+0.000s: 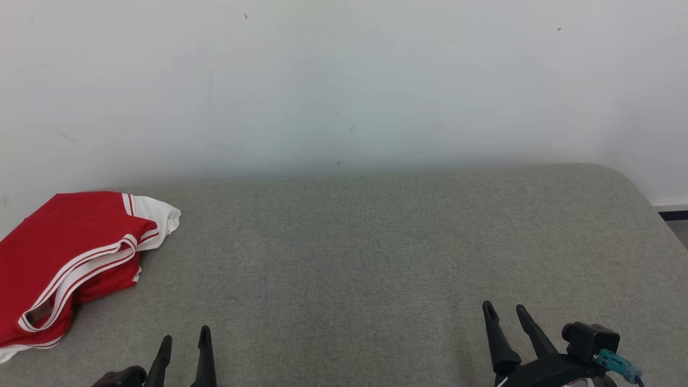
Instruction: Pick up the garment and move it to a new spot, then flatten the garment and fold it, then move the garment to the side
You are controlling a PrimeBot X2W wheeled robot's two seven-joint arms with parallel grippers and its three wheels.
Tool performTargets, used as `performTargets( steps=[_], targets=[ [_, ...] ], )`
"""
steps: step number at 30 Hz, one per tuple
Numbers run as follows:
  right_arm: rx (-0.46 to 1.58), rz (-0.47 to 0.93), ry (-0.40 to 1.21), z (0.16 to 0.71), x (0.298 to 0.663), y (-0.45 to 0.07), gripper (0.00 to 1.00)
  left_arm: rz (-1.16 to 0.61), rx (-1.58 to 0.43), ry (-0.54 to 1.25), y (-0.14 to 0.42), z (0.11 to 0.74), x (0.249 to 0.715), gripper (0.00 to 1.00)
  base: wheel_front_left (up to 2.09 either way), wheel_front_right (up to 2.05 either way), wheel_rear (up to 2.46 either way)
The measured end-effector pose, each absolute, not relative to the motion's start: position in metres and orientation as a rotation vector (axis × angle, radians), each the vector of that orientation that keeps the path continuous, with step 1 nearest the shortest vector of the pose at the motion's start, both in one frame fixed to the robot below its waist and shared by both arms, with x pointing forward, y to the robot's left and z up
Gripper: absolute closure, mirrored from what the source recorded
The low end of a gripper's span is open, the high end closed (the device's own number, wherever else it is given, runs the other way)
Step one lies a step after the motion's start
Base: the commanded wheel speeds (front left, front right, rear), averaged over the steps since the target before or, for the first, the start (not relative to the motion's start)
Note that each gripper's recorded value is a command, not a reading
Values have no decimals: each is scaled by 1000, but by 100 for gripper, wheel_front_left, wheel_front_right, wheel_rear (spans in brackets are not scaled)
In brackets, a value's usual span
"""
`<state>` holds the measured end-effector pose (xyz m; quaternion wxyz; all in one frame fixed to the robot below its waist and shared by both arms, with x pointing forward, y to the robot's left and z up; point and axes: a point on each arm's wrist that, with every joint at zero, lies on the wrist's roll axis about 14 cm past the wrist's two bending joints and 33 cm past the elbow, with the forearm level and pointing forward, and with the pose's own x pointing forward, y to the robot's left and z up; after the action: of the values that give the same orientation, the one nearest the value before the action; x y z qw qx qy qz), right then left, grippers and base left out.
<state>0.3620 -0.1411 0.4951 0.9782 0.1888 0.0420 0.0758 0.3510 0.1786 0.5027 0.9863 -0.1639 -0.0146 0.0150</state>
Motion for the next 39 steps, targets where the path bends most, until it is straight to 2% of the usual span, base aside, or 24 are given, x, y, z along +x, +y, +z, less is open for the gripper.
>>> performTargets(
  steps=[39],
  targets=[
    [154, 204, 43, 501, 354, -131, 0, 5, -154, -85, 173, 509, 345, 0, 0, 0, 0]
  ],
)
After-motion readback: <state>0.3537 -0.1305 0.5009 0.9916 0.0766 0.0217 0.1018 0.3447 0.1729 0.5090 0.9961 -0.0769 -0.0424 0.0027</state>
